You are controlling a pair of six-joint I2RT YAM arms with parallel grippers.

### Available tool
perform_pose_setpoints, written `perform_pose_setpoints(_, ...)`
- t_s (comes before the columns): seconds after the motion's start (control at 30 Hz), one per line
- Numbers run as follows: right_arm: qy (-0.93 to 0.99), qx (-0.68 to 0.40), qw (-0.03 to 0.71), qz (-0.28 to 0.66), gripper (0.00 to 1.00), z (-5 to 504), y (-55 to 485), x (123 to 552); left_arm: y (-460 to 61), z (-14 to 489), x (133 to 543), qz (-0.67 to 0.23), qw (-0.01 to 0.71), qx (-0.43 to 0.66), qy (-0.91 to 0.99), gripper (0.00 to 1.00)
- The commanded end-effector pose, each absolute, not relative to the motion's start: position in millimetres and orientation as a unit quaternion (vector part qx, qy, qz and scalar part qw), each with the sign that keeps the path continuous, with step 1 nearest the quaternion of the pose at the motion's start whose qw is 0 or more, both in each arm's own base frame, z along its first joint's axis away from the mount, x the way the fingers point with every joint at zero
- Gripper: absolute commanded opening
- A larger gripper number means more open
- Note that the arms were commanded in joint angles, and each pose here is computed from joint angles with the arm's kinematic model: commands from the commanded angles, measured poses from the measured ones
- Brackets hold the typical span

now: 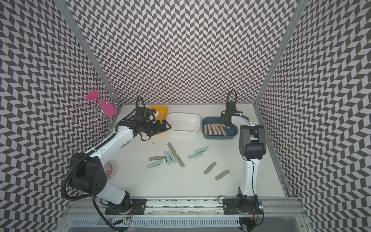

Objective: Place the fruit knives into the storage box by color
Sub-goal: Adjust the fruit knife in the storage box.

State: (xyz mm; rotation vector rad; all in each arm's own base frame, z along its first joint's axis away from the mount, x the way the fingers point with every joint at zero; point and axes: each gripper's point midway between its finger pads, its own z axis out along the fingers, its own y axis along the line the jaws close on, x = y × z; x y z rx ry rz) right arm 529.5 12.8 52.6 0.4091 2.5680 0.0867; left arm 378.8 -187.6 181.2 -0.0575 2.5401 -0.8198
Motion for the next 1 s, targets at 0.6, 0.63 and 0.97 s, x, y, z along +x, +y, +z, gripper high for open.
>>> perform_pose_setpoints(0.6,0.953,0.156,0.254,0.058,0.70,30.4,21.7,531.5,-188.0,187.1,378.8,-0.305,0.248,-0.021,0.919,0.99)
perform_pose_setpoints(0.63,0.954,0.156,0.251,0.058,0.70,29.5,22.0,528.6,-188.1,186.9,378.8,-0.305,0.248,-0.021,0.919,0.99)
perform_pose_setpoints(0.97,0.960,0.152,0.227,0.065,0.69,21.9,25.1,502.0,-188.5,185.4,380.7,-0.305,0.248,-0.021,0.919,0.99)
